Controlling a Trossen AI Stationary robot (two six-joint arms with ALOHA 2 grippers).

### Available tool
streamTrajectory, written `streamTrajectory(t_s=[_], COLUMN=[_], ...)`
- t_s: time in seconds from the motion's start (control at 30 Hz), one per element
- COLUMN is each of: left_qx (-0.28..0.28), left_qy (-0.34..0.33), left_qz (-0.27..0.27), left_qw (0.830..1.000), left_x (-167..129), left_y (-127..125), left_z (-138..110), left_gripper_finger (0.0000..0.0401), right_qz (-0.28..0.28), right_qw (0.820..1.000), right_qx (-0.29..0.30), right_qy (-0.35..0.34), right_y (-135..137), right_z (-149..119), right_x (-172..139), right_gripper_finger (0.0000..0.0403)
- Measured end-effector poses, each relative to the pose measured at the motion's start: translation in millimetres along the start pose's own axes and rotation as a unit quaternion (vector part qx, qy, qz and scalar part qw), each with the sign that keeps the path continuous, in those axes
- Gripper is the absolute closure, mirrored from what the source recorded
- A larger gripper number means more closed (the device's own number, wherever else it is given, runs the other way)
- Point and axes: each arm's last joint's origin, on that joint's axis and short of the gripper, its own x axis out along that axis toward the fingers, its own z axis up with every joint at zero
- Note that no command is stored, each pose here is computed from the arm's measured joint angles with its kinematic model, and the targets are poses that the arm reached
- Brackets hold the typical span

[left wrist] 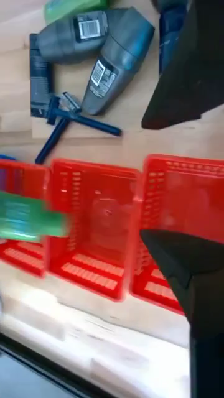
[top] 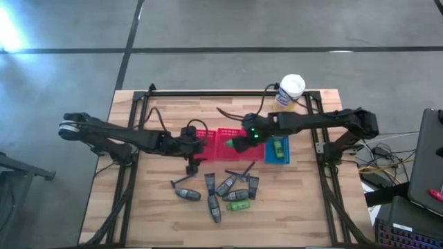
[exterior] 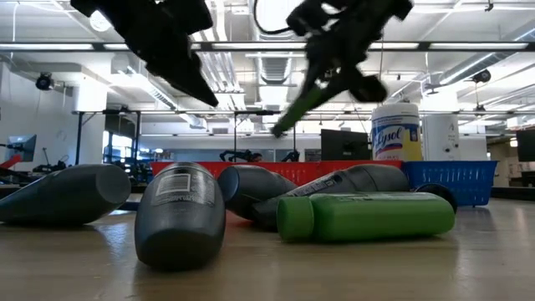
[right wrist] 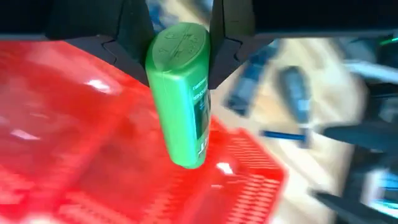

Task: Pick & Place Travel size toiletries
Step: Put the shampoo into the blue bin

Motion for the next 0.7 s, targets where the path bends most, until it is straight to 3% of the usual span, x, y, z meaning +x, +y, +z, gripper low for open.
streamTrajectory(t_s=[0.13,0.27,0.47,0.7], left_qx=[-0.033,-0.043,-0.044,-0.034], left_qy=[-0.006,-0.02,-0.02,-0.004], left_qz=[0.011,0.044,0.067,0.068], left_qw=[0.999,0.998,0.997,0.997], left_x=[-15.2,-23.7,-23.9,-19.4], left_y=[4.5,8.3,10.4,9.6], left_z=[-0.1,0.0,-2.5,-5.2], left_gripper_finger=[0.0107,0.011,0.011,0.011], right_qz=[-0.117,-0.233,-0.29,-0.327], right_qw=[0.993,0.968,0.948,0.924], right_qx=[0.001,0.033,0.075,0.101], right_qy=[-0.034,-0.089,-0.109,-0.173], right_y=[-16.3,-31.1,-44.2,-56.2], right_z=[-21.9,-58.2,-94.3,-94.9], right_x=[-38.3,-70.8,-59.9,-31.3], right_gripper_finger=[0.0305,0.0303,0.0301,0.0281])
